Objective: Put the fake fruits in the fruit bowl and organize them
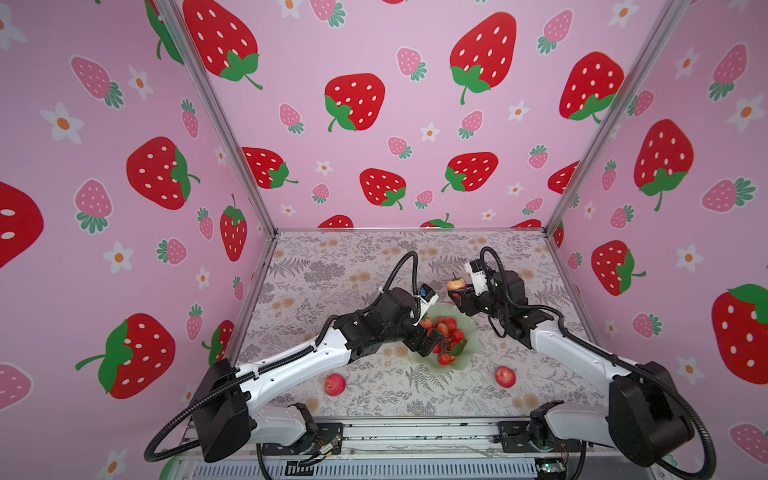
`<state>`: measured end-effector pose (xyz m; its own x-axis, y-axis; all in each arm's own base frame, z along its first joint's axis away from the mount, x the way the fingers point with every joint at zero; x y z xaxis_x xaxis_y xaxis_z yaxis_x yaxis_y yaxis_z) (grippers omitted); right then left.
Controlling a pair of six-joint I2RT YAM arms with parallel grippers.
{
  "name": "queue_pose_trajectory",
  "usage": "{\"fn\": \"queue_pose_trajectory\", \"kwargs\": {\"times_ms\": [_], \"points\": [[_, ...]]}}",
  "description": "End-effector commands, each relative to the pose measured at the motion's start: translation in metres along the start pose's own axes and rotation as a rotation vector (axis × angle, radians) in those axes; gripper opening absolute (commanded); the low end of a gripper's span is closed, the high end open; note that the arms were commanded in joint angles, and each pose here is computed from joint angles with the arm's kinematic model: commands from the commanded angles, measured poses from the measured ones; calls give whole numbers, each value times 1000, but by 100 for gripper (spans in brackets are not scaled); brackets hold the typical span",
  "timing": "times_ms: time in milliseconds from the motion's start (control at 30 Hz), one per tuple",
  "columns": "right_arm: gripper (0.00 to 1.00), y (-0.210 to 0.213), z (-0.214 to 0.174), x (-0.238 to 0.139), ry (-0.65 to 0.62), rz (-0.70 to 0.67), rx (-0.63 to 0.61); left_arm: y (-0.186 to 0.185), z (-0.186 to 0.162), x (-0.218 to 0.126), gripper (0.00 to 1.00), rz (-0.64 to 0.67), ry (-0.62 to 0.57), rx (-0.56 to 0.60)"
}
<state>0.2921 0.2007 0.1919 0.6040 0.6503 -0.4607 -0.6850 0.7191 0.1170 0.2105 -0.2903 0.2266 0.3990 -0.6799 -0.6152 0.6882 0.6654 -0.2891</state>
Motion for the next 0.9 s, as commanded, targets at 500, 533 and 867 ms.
{"fn": "queue_pose_trajectory", "kwargs": {"times_ms": [500, 533, 867], "points": [[49, 36, -33, 33, 110, 137, -37, 10, -3, -19, 99, 72, -60, -29], [49, 35, -34, 35, 114, 134, -40, 10, -3, -19, 99, 75, -58, -28], [50, 31, -41, 50, 169, 115, -58, 10, -3, -18, 99, 72, -59, -33]]}}
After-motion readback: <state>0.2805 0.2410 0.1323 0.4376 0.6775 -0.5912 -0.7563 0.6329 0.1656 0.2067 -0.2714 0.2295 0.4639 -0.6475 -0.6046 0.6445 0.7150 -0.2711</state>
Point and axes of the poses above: each gripper's point midway between its finger pads, its own x axis out along the fingers, its own y axis along the line the jaws close on, z = x × y, the point moved 5 cm from there along -x, back along the fingers, and after that the axes turned 8 degrees about -x, right-handed, at the moved point
